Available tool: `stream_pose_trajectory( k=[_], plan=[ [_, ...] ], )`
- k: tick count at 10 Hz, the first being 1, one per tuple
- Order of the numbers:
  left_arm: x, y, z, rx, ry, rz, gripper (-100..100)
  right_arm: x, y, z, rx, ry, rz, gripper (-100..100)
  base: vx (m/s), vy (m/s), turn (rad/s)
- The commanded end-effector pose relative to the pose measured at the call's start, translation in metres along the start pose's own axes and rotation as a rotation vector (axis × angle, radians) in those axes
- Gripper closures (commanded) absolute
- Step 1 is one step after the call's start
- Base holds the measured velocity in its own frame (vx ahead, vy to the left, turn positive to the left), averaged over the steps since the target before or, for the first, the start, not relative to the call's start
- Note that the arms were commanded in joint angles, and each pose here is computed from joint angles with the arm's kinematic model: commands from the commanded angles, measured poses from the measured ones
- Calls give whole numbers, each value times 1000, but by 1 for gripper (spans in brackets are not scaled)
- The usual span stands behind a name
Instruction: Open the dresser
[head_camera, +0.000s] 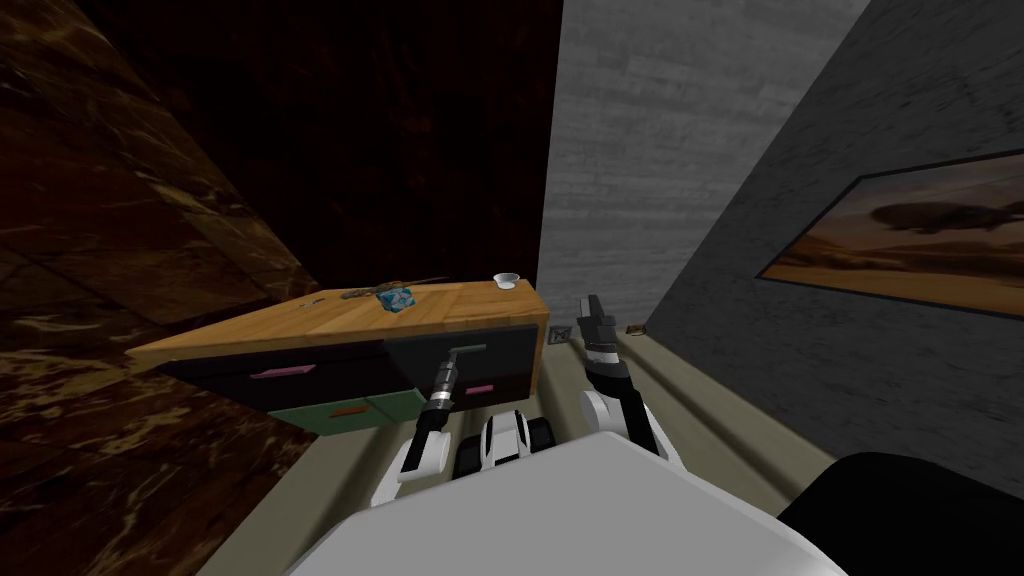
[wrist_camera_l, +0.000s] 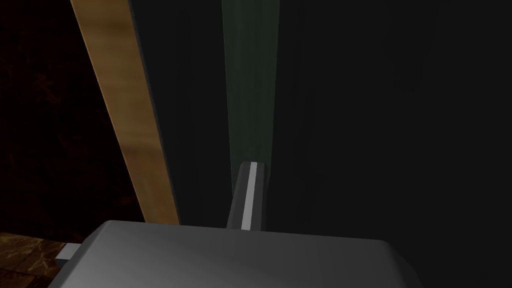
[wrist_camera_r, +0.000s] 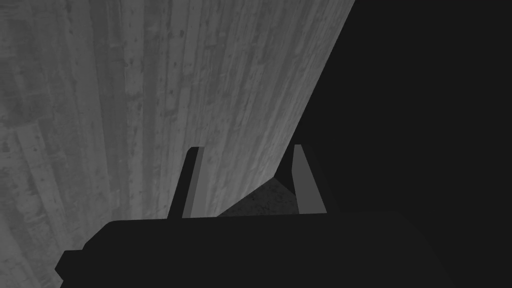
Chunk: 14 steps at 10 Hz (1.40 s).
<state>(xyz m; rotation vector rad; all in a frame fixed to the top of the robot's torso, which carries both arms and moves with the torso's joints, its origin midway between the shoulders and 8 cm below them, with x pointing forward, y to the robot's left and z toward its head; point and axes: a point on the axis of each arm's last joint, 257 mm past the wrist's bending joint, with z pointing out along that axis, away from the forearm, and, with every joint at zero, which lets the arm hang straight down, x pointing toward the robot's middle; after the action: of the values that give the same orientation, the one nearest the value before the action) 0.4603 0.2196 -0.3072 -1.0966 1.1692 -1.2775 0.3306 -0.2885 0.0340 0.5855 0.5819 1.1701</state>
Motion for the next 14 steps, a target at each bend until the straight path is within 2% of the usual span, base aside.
stream_pose_trajectory(
  k=[1, 4, 5, 7, 10, 11, 13, 14],
  plan=[
    [1, 2, -3, -12, 3, 0, 100, 0, 0, 0, 0, 0, 0, 0, -184, 7, 11],
    [1, 0, -3, -11, 6, 0, 100, 0, 0, 0, 0, 0, 0, 0, -168, 2, 16],
    [-8, 0, -4, -13, 15, 30, -100, 0, 0, 0, 0, 0, 0, 0, -14, 0, -5],
    [-19, -2, -3, -12, 24, 63, -100, 0, 0, 0, 0, 0, 0, 0, 32, -1, -3],
    [-23, -2, 6, -27, 19, 60, -100, 0, 0, 0, 0, 0, 0, 0, 147, 16, -16],
    [-10, 2, 9, -35, 7, 17, -100, 0, 0, 0, 0, 0, 0, 0, 156, 8, -15],
    [1, 2, 11, -36, -2, -19, -100, 0, 0, 0, 0, 0, 0, 0, 64, -11, -2],
    [-3, 2, 10, -35, 2, -5, -100, 0, 0, 0, 0, 0, 0, 0, 10, -4, -1]
  ],
)
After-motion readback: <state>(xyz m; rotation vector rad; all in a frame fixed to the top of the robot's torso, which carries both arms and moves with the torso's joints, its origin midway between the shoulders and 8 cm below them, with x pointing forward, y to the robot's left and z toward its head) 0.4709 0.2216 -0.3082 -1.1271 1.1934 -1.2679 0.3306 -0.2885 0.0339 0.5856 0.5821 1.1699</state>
